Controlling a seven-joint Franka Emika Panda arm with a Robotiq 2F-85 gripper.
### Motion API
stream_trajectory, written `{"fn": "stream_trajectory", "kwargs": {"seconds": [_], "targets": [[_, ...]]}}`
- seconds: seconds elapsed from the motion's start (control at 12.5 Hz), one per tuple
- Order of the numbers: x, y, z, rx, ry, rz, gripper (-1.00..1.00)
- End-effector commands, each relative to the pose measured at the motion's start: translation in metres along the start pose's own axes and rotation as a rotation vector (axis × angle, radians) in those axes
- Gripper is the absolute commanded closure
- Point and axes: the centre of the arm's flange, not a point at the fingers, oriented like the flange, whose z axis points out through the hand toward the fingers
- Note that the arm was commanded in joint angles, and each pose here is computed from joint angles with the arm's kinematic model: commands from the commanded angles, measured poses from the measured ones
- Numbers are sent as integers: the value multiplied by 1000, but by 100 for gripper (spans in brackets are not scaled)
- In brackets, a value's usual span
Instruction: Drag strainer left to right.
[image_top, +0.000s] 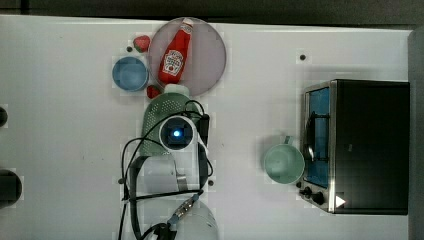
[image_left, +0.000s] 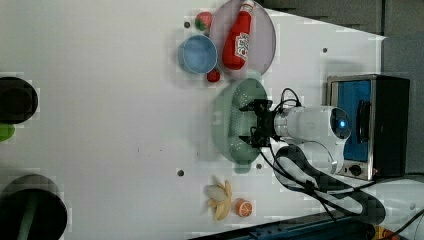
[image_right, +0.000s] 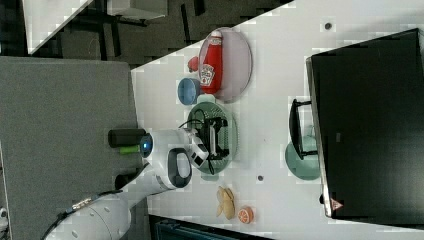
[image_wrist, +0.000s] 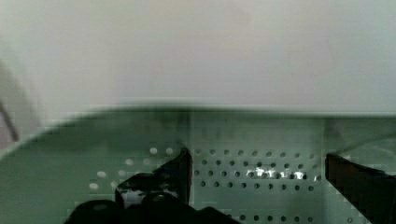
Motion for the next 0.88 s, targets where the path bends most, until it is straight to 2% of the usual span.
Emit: {"fn": "stream_trajectory", "kwargs": {"seconds": [0.08,0.88], "targets": [[39,-3,-9,9,14,-47,-100],[162,-8,-16,9,101,-63,-100]]}}
